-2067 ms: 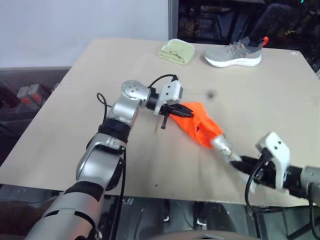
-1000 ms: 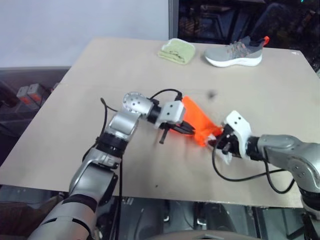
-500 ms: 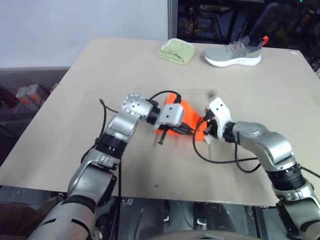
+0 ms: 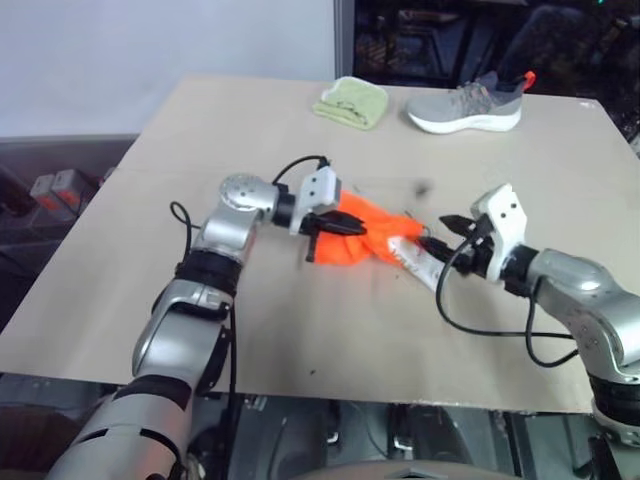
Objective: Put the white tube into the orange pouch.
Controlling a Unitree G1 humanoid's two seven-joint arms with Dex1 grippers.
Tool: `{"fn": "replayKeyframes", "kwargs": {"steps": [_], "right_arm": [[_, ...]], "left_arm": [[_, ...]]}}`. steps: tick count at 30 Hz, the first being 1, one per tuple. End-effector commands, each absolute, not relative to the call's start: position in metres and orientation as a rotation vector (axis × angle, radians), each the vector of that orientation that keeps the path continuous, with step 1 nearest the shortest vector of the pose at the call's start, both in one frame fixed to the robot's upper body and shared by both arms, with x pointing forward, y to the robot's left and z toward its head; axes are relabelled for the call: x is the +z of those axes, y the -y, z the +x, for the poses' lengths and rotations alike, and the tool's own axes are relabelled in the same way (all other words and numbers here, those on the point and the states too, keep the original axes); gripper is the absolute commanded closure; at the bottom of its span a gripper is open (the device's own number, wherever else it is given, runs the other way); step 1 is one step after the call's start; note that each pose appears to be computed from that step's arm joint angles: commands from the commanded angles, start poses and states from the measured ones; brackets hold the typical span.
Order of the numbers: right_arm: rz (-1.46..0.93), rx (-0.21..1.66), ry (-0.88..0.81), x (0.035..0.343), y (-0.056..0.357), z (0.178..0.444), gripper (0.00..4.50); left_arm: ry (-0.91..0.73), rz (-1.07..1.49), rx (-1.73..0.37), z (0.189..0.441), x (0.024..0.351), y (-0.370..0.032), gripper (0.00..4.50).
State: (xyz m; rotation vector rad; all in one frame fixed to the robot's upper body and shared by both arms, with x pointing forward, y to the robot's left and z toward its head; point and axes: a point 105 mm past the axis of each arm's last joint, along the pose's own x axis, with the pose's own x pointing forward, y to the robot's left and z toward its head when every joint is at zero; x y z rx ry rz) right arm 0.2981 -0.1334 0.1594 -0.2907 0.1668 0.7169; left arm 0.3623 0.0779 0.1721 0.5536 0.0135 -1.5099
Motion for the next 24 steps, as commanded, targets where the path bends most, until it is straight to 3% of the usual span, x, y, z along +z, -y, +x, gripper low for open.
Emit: {"fn": "replayKeyframes", "kwargs": {"steps": [1,7,14,23,24], "right_arm": [[-0.445,0.658,-0.170,0.145,0.144,0.304,1.53],[-0.371,0.810,-0.327,0.115,0.130,0.278,1.53],[-0.434,0.742,-0.382,0.088,0.130,0.289,1.53],[-0.501,0.618,-0.317,0.085,0.127,0.313,1.53],[-0.494,0.606,-0.308,0.085,0.125,0.315,1.92]], "left_arm": [[0.048,0.552,-1.496,0.364,0.187,-0.080,4.50],[0.083,0.590,-1.539,0.356,0.187,-0.069,4.50],[0.125,0.633,-1.594,0.340,0.187,-0.058,4.50],[0.150,0.639,-1.656,0.322,0.186,-0.043,4.50],[0.150,0.638,-1.657,0.322,0.185,-0.042,4.50]]}}
